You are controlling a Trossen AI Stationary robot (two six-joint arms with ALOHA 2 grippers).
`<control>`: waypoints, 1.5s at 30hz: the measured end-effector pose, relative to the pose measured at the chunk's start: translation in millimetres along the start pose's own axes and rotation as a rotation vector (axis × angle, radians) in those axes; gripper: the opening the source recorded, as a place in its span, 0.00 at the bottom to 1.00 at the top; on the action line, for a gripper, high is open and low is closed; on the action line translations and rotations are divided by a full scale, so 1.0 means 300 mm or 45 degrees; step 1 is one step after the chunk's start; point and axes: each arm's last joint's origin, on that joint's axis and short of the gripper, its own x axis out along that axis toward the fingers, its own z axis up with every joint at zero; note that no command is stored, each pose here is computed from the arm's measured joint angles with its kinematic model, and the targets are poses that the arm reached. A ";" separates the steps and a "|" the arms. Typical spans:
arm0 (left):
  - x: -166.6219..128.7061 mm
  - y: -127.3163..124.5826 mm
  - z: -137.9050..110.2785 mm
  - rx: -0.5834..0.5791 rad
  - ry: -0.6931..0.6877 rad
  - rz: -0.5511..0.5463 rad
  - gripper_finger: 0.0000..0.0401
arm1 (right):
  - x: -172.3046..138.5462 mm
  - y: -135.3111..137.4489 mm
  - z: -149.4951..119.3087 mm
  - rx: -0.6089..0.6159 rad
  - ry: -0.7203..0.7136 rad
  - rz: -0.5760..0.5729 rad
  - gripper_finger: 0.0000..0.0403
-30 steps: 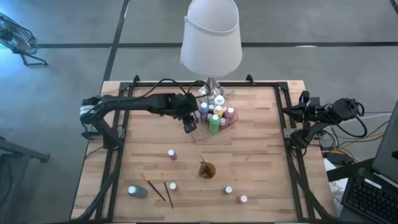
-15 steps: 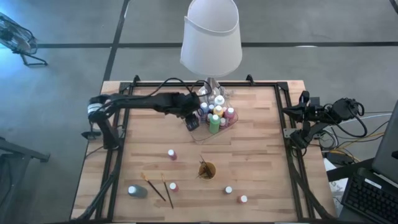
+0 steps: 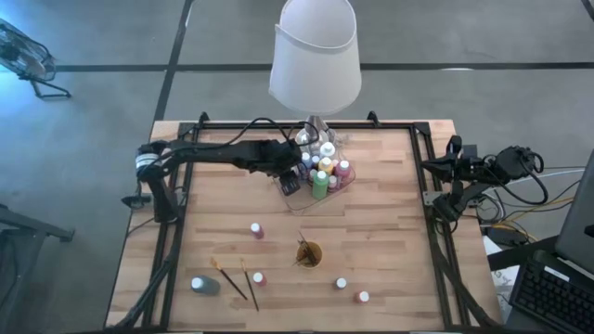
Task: Pick & Place Paint Supplies
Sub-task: Put the purple bottle into the transparent bin, then put the dark green bottle into the transparent bin
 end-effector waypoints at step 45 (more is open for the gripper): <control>-0.252 -0.059 0.085 0.021 0.282 0.024 0.48 | 0.000 0.000 0.000 0.001 -0.001 0.000 0.02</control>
